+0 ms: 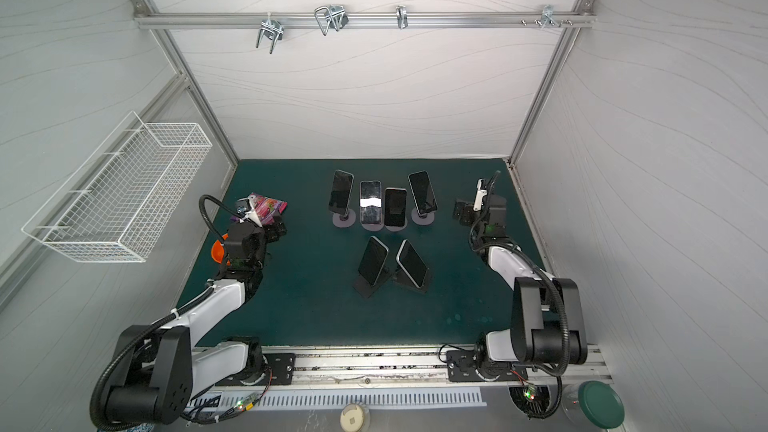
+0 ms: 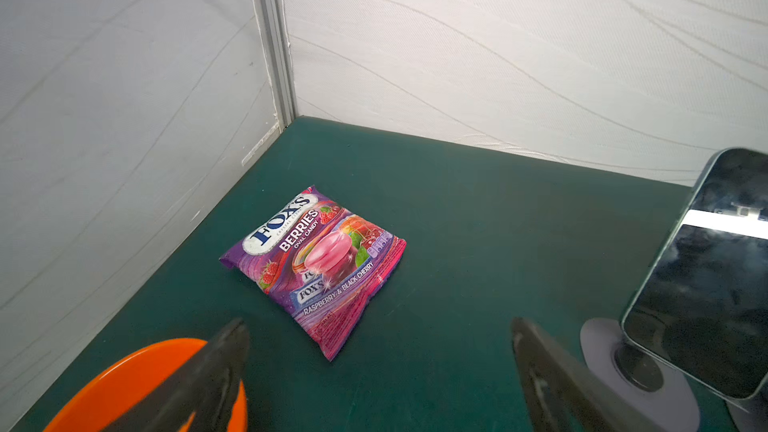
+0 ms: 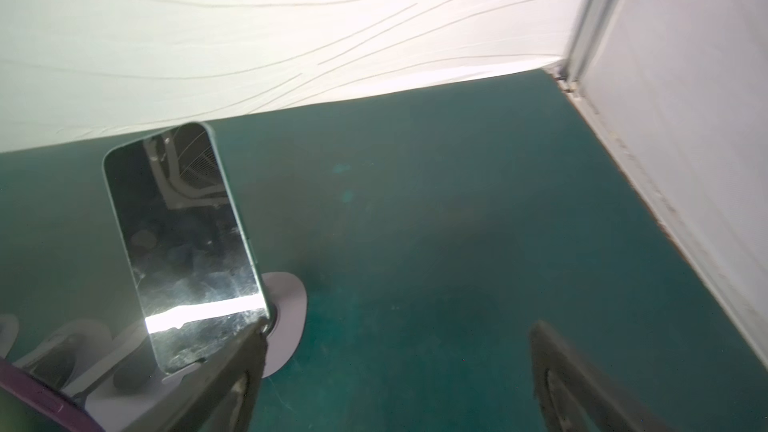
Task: Remove the phone from the phone stand
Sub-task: 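Raise both arms and swing the grippers toward the two phones on black stands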
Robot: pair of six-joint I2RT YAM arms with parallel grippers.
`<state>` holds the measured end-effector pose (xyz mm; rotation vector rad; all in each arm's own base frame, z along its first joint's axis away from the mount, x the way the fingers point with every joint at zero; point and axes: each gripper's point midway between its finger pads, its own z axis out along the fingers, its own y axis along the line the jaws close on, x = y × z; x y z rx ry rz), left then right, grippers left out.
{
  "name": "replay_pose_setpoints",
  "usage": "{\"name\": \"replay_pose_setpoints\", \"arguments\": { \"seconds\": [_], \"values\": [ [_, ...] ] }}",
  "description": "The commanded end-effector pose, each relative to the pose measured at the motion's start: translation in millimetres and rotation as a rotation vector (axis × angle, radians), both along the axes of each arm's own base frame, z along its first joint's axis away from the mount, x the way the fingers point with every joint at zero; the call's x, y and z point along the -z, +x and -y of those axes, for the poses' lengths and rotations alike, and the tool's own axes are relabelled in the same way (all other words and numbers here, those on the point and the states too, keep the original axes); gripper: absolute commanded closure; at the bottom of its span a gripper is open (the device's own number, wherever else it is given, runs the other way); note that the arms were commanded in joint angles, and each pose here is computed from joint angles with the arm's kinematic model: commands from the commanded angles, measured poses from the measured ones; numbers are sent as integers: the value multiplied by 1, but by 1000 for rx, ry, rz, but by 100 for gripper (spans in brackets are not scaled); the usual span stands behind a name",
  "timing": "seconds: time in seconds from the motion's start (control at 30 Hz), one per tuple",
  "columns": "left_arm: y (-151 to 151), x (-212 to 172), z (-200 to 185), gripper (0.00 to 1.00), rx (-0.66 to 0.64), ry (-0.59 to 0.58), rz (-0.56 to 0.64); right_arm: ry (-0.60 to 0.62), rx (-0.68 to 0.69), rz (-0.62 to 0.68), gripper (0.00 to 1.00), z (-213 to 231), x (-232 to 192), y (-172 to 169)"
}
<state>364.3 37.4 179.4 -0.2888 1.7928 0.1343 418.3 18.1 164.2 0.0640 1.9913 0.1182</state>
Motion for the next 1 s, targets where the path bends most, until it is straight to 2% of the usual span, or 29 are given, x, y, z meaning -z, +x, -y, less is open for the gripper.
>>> {"name": "replay_pose_setpoints", "arguments": {
  "seconds": [0.0,0.17,0.3,0.47,0.53,0.67,0.77,0.97],
  "values": [
    [-1,-29,1,1,-12,-44,-6,4,57,-19,1,10,-14,-10],
    [-5,-57,-3,1,-66,-120,-56,-41,54,32,1,13,-53,-20],
    [-6,-85,6,1,-41,-174,-106,-91,88,60,1,22,-106,-26],
    [-14,-130,14,1,-37,-284,-30,-72,158,68,1,33,-170,-41],
    [-16,-146,17,1,-22,-315,-10,-69,136,75,1,29,-189,-50],
    [-24,-169,26,1,-20,-320,-33,-25,-6,161,1,6,-226,-66],
    [-31,-180,38,1,12,-317,-62,53,-133,198,1,-21,-246,-82],
    [-49,-194,78,1,162,-318,-70,181,-367,177,1,-74,-261,-120]
  ]
}}
